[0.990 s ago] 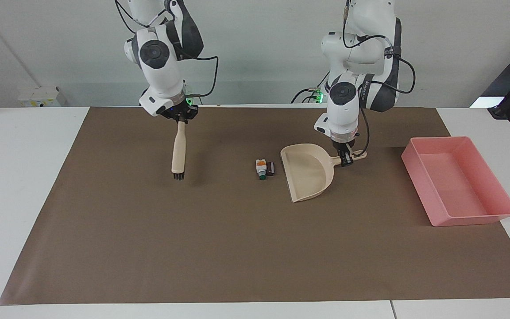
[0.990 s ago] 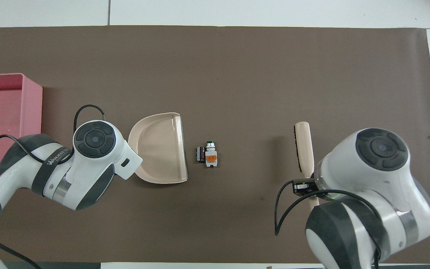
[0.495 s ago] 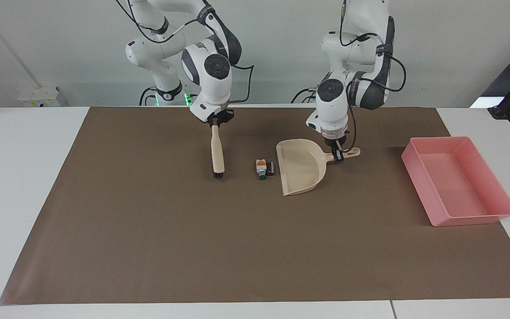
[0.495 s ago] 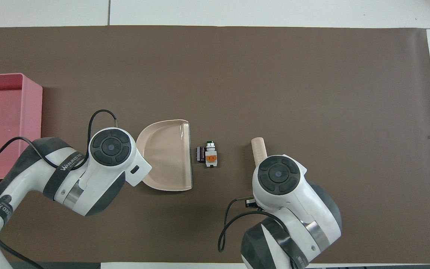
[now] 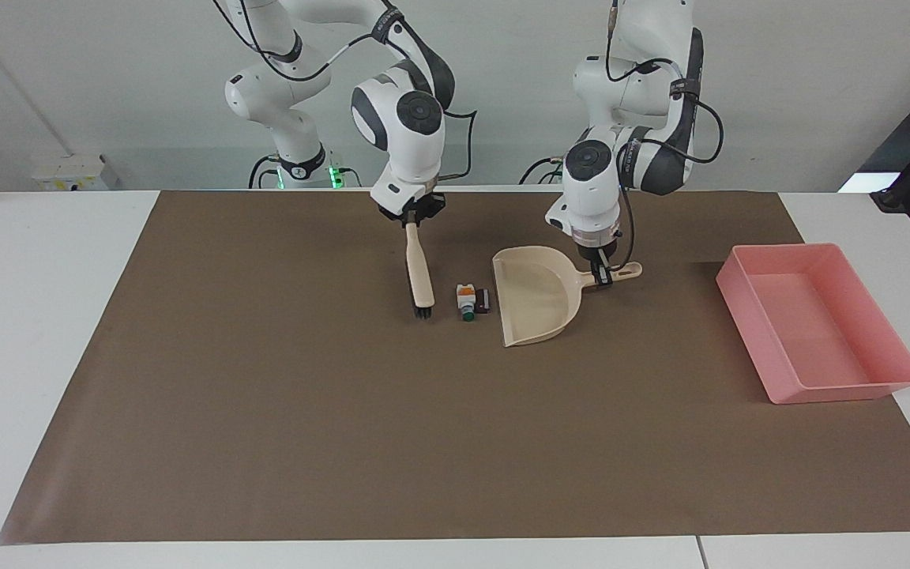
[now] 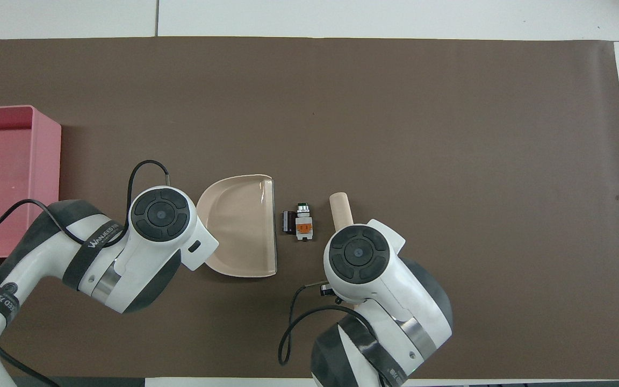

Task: Clean e-waste and dump in bin

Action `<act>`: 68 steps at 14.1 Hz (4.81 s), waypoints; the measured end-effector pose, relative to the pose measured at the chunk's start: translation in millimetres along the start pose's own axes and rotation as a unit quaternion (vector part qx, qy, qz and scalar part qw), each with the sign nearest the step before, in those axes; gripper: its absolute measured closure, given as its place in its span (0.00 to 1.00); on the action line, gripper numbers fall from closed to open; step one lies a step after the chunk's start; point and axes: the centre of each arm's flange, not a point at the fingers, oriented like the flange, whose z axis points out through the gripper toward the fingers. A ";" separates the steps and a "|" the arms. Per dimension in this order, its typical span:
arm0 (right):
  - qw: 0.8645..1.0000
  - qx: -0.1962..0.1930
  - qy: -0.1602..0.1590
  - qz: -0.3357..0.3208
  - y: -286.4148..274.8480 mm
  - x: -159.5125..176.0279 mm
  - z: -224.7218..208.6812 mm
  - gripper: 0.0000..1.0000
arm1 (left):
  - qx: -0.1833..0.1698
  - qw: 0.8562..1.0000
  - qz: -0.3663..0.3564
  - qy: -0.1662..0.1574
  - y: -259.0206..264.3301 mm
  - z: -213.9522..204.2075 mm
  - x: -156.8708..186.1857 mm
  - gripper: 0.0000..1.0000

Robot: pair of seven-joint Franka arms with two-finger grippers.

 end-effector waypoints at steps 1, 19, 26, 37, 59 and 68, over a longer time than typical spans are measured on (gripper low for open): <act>1.000 -0.006 -0.003 0.001 -14.2 1.7 5.9 0.74 | 0.000 1.000 0.000 0.000 0.2 0.2 0.0 0.66; 0.979 0.202 0.018 0.007 -122.0 20.9 -2.5 0.74 | 0.005 1.000 -0.003 0.006 1.3 6.1 -5.3 0.66; 0.984 0.179 -0.012 0.026 -32.7 20.6 -78.8 0.74 | 0.022 0.999 -0.001 0.029 -7.0 15.3 -24.2 0.66; 0.992 0.089 -0.001 0.089 321.6 48.2 -108.7 0.74 | 0.002 0.991 0.002 0.136 -34.3 -10.0 -123.4 0.66; 0.995 0.074 0.013 0.059 472.6 19.4 49.9 0.74 | 0.079 0.926 -0.101 0.355 22.3 -41.5 -540.6 0.66; 0.995 0.081 0.020 0.045 468.4 15.6 69.8 0.73 | 0.108 0.917 -0.155 0.351 53.5 -80.8 -669.6 0.66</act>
